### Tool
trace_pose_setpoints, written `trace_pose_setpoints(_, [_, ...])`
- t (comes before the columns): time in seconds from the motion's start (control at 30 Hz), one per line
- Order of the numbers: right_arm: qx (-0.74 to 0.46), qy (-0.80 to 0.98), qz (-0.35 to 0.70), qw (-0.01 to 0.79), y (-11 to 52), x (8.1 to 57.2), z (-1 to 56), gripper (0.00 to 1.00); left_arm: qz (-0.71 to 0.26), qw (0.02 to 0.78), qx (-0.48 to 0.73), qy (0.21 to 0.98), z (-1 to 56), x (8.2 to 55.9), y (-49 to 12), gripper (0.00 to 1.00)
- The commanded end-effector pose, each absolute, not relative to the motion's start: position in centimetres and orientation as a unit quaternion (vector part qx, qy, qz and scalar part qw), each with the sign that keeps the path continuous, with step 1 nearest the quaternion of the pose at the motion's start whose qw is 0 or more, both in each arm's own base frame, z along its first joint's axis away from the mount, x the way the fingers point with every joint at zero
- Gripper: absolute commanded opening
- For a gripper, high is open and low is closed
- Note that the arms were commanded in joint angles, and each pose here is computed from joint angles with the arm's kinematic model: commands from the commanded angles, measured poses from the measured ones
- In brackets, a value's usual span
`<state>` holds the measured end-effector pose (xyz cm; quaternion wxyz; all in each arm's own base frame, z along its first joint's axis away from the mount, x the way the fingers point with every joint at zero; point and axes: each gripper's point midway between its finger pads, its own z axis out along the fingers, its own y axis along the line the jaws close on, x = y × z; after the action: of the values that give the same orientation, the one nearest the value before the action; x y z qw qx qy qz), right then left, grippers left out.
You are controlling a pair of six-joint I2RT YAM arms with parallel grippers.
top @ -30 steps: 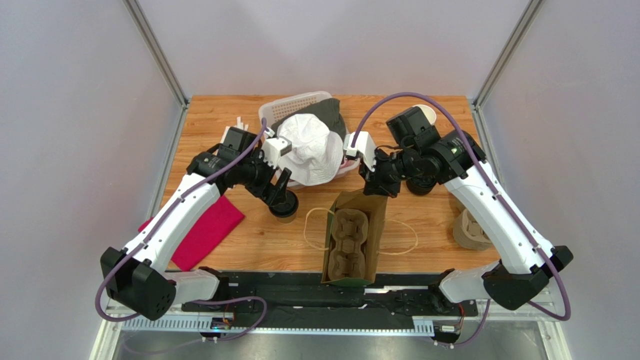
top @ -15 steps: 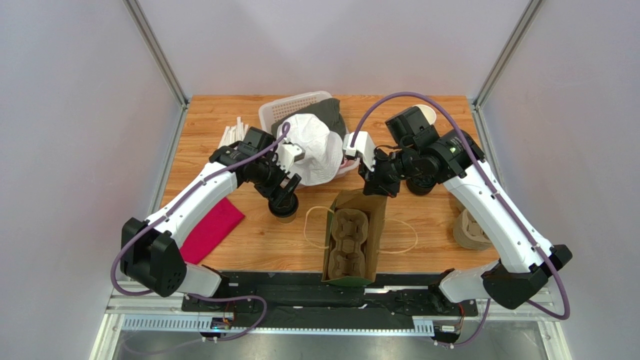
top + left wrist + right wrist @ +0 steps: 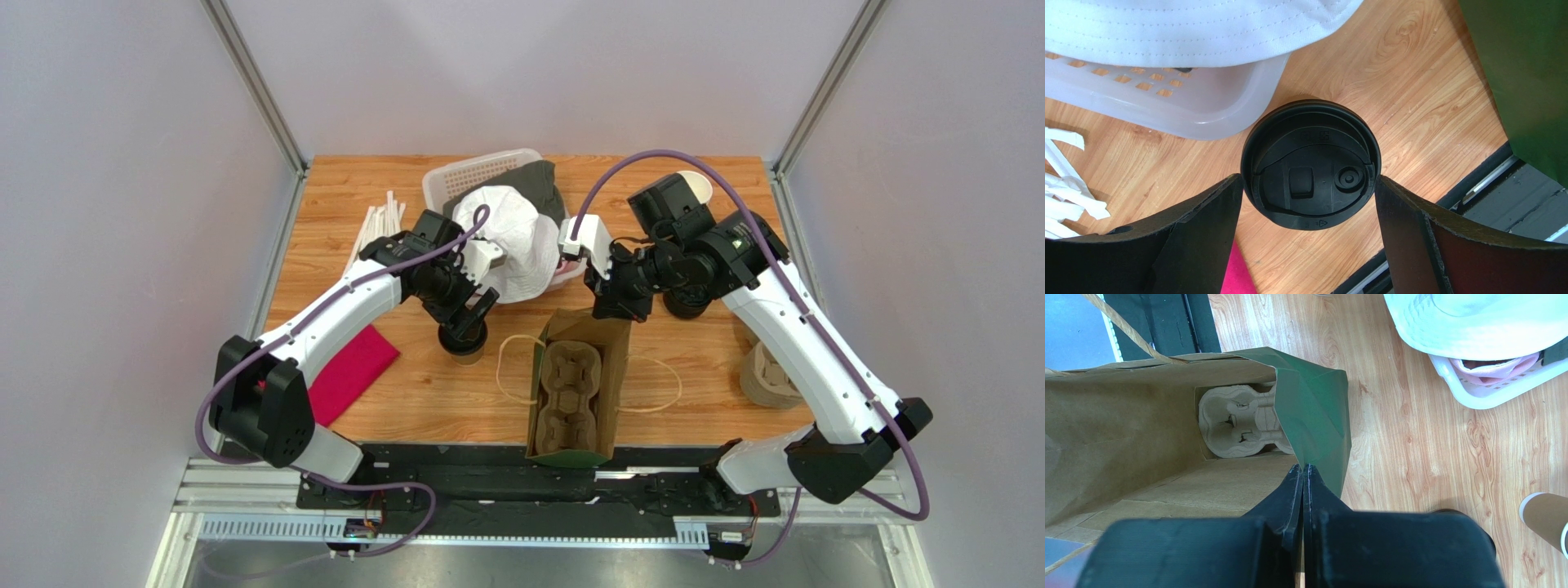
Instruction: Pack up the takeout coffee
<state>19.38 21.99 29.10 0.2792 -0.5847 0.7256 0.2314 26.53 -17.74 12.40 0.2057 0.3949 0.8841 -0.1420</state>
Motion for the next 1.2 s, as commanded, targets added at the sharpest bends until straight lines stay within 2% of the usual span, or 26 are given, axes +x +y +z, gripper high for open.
trace_pose_setpoints(0.0, [-0.584,0.724,0.233,0.283,22.2,19.4,29.4,0.0,-0.142,0.232,0.421,0.865,13.5,27.3,-18.5,0.87])
trace_pose_setpoints(0.2, [-0.586,0.723,0.232,0.282,22.0,19.2,29.5,0.0,-0.159,0.278,0.514,0.796,17.2,26.1,-18.6,0.91])
trace_pose_setpoints(0.3, [-0.586,0.723,0.232,0.283,22.0,19.3,29.6,0.0,-0.168,0.249,0.606,0.736,17.8,24.0,-17.9,0.9])
trace_pose_setpoints(0.33, [-0.586,0.723,0.233,0.281,22.1,19.3,29.4,0.0,-0.17,0.253,0.656,0.691,18.1,23.7,-18.0,0.89])
trace_pose_setpoints(0.4, [-0.587,0.723,0.234,0.28,22.1,19.2,29.5,0.0,-0.18,0.255,0.69,0.653,19.0,23.0,-17.6,0.87])
trace_pose_setpoints(0.43, [-0.586,0.724,0.235,0.28,22.2,19.3,29.4,0.0,-0.187,0.273,0.729,0.599,19.4,22.9,-18.0,0.87])
trace_pose_setpoints(0.57, [-0.585,0.724,0.237,0.277,22.4,19.5,29.4,0.0,-0.174,0.293,0.799,0.496,19.4,23.3,-18.2,0.87])
trace_pose_setpoints(0.67, [-0.586,0.724,0.235,0.278,22.4,19.5,29.5,0.0,-0.171,0.278,0.827,0.457,18.4,24.5,-18.6,0.85])
trace_pose_setpoints(0.87, [-0.589,0.726,0.23,0.269,21.9,19.1,29.0,0.0,-0.181,0.251,0.844,0.438,17.5,25.8,-19.1,0.82])
trace_pose_setpoints(1.17, [-0.588,0.727,0.233,0.268,22.0,19.2,29.1,0.0,-0.193,0.224,0.853,0.43,15.9,25.5,-18.9,0.84])
